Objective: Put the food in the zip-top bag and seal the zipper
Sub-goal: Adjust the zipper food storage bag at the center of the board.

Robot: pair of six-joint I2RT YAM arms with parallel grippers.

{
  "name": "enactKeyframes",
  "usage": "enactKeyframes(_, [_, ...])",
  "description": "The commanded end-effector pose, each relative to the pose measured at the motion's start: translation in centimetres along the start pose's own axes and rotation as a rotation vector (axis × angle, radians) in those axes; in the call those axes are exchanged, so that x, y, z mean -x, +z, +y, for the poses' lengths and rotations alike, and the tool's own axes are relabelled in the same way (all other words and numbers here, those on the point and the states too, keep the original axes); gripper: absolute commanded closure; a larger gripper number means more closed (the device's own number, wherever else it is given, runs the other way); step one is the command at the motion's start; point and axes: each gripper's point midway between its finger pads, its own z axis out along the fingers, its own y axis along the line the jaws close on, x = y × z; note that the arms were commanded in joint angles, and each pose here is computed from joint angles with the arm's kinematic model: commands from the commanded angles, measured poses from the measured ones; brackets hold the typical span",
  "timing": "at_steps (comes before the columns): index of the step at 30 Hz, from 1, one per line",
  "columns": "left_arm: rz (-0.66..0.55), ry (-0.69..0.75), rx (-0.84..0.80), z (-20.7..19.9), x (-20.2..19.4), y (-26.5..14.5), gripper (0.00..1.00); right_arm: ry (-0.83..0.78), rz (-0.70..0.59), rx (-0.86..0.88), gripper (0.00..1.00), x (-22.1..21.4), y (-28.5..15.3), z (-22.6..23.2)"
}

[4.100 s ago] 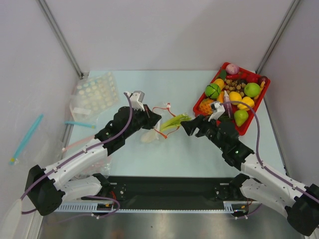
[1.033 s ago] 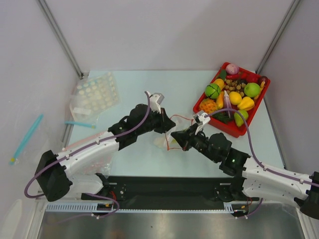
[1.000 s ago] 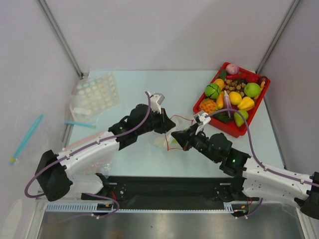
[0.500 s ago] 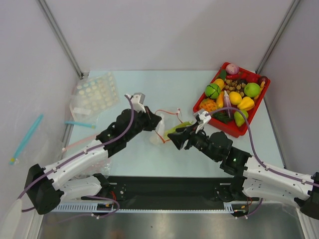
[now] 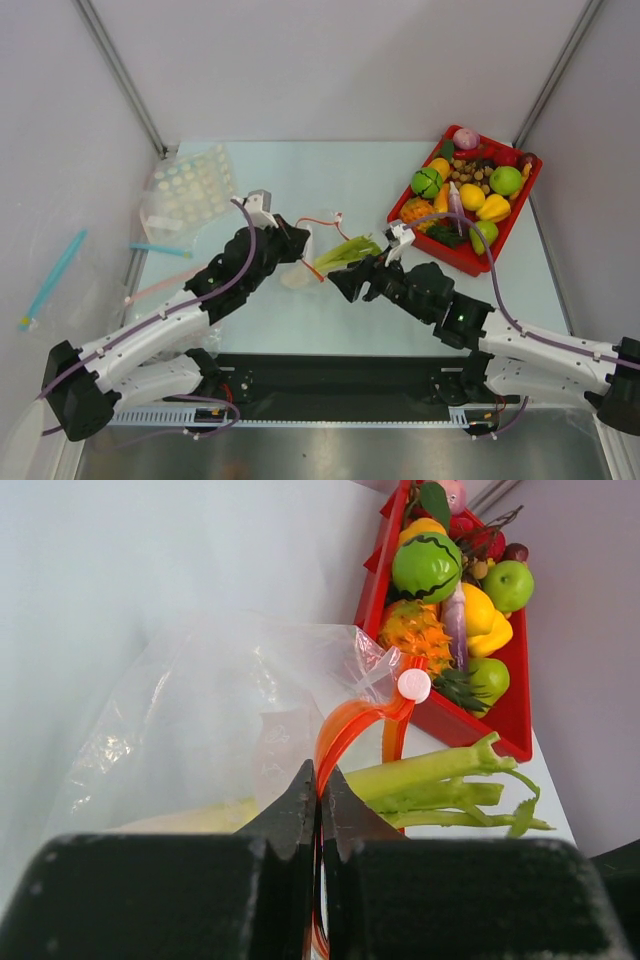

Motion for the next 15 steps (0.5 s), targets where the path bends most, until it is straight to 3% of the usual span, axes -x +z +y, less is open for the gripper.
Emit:
enactKeyframes(1, [-0.101, -0.063, 0.001, -0.3, 2.5, -0.5, 0.95, 0.132, -0.085, -0.053, 0.30, 2.2, 0.7, 0.1])
enactKeyframes(9, [-0.122, -0.075, 0.025, 0.2, 2.8, -0.7, 0.94, 0.326, -0.105, -0.256, 0.30, 0.9, 1.7, -3.6])
enactKeyframes(10, [-0.119, -0.075, 0.023, 0.2, 2.7, -0.7, 0.94, 0.347, -0.104, -0.267, 0.23, 0.8, 1.8, -3.8])
enactKeyframes(15, [-0.112, -0.075, 0.012, -0.1, 2.6, -0.6, 0.94, 0.434, -0.105, -0.332, 0.20, 0.6, 2.2, -6.5])
